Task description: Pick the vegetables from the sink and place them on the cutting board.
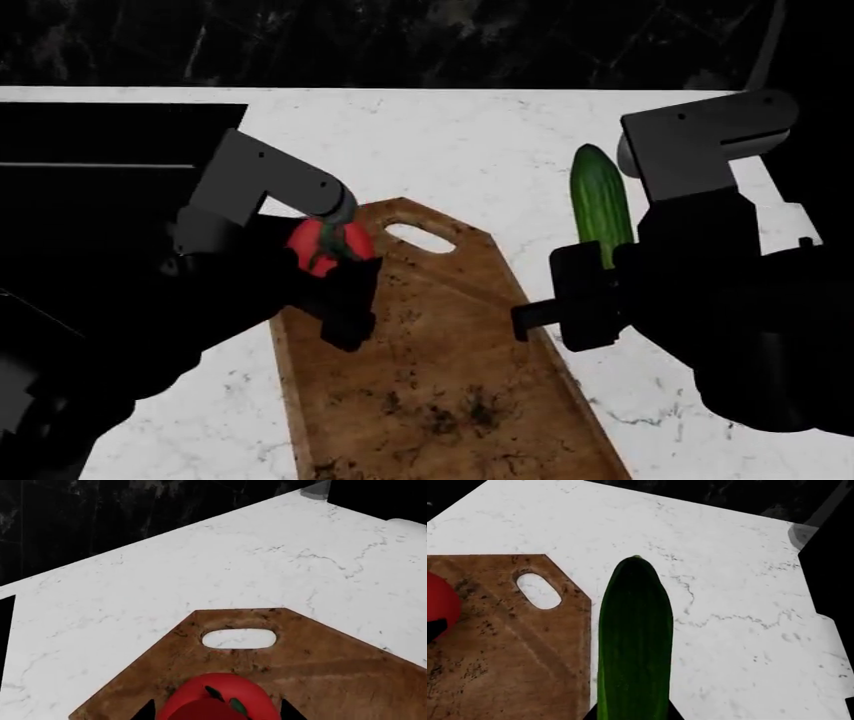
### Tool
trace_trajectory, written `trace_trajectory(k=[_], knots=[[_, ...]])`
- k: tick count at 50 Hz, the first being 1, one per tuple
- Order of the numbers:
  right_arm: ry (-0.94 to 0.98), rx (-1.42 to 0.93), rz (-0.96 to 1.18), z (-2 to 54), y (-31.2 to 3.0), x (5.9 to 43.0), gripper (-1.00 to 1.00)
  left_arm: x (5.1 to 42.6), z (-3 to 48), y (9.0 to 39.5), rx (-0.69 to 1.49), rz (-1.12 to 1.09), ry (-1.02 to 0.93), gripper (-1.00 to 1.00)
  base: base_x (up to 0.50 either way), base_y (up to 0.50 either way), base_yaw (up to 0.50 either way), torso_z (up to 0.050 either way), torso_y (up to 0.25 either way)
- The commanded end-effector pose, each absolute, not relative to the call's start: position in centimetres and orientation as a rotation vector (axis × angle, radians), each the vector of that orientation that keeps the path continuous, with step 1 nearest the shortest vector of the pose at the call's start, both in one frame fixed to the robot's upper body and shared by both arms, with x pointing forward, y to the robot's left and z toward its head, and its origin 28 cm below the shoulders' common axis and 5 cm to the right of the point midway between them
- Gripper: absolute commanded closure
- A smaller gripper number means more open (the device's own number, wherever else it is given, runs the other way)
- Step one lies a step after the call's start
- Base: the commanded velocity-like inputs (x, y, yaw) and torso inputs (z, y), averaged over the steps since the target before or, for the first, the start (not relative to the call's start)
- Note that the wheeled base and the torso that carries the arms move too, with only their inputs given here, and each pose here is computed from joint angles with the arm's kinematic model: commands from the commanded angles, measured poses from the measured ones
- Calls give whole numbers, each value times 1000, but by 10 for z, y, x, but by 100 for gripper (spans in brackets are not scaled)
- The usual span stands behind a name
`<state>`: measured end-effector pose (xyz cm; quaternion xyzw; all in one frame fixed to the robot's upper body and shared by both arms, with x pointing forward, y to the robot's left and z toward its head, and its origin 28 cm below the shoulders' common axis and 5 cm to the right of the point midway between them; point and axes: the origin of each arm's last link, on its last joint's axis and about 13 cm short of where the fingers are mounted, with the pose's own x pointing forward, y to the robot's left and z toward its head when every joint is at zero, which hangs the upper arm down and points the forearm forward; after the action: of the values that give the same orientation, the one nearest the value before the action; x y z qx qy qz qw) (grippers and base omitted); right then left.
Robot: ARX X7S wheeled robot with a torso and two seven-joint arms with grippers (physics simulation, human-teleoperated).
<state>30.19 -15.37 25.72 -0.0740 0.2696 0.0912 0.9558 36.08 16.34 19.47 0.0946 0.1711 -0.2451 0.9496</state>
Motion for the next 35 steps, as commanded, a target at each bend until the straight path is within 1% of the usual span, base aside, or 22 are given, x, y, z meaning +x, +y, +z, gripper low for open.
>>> trace_trajectory(k=[1, 14, 15, 25, 35], knots=[[541, -150, 185, 256, -155, 303, 100, 361, 185, 162, 176, -489, 383, 100, 0, 0, 3, 0, 0], [536, -144, 188, 255, -156, 301, 100, 360, 181, 160, 204, -478, 391, 100, 0, 0, 0, 0, 0], [536, -145, 189, 255, -156, 301, 100, 358, 183, 160, 208, -490, 381, -100, 0, 0, 0, 0, 0], [542, -143, 198, 252, -156, 301, 100, 355, 187, 158, 215, -521, 356, -100, 0, 0, 0, 0, 0], [545, -141, 197, 254, -156, 301, 100, 349, 217, 159, 173, -517, 239, -100, 0, 0, 0, 0, 0]])
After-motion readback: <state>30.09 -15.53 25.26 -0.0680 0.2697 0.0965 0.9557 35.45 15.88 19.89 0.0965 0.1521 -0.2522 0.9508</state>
